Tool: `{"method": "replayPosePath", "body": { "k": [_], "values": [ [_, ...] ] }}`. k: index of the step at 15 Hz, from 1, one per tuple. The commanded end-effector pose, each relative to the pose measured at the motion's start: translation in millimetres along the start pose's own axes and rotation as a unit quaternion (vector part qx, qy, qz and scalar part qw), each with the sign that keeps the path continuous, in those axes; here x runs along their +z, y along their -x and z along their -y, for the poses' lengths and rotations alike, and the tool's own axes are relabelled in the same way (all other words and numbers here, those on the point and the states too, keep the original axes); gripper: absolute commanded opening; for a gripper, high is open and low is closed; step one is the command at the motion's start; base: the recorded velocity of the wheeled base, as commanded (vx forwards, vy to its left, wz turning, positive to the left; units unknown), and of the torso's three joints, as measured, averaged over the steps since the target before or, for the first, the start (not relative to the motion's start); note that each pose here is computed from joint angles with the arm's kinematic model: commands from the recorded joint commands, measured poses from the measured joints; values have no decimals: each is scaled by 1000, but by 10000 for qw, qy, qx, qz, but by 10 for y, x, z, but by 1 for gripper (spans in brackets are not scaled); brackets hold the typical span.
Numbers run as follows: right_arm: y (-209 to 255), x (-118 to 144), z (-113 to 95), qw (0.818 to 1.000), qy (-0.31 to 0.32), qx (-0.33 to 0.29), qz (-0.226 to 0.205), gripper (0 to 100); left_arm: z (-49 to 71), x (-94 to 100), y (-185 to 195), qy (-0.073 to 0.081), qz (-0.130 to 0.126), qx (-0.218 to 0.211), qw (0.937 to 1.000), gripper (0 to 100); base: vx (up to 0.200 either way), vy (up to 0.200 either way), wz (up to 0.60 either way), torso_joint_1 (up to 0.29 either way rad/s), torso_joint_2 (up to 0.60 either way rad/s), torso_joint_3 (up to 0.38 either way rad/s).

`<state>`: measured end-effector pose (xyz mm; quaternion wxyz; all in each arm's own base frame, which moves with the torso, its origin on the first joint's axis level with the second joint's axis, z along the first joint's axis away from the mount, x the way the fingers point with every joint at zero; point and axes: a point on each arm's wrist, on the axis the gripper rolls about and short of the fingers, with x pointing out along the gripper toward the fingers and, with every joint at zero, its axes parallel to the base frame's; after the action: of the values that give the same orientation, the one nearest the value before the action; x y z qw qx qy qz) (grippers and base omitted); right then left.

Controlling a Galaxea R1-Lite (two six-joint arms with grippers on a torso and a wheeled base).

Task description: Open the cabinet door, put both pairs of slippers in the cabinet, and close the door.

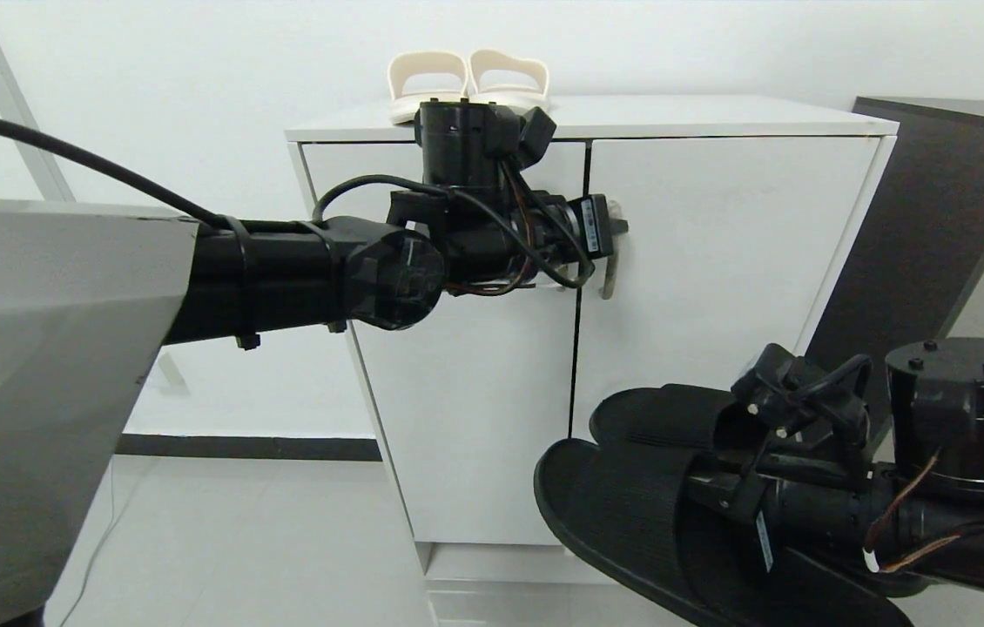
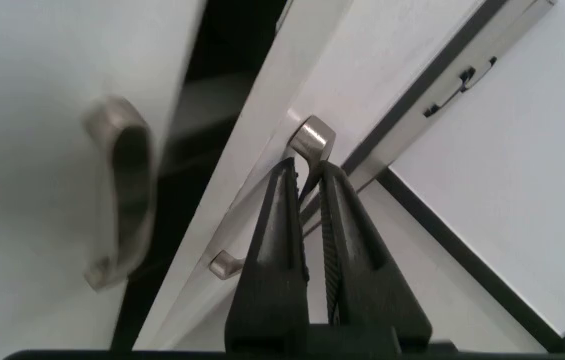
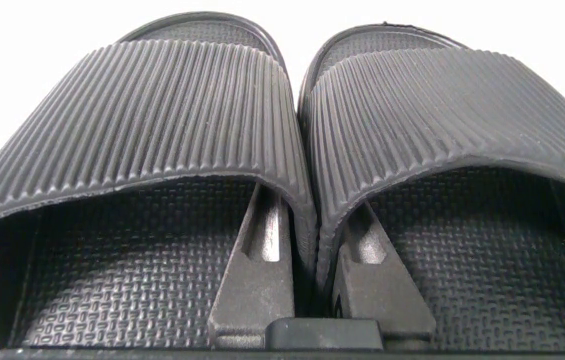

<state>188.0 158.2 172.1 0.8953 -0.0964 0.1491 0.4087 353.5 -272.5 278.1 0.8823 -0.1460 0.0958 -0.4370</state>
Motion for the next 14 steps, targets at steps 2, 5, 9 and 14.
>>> {"method": "replayPosePath", "body": {
  "k": [2,5,9,14],
  "values": [
    [1,-2,-1,10000,1,4,-1,0,-1,14,3,3,32,-2,10000,0,0,0,0,0,0,0],
    [22,-23,-17,10000,11,74,-16,0,21,6,60,82,-24,18,10000,0,0,0,0,0,0,0],
    [145,-54,-63,9980,39,627,77,0,119,-15,286,170,-183,35,9997,0,0,0,0,0,0,0],
    [148,-90,-73,9975,203,671,25,0,275,-29,651,181,-329,23,9993,0,0,0,0,0,0,0]
  ]
}}
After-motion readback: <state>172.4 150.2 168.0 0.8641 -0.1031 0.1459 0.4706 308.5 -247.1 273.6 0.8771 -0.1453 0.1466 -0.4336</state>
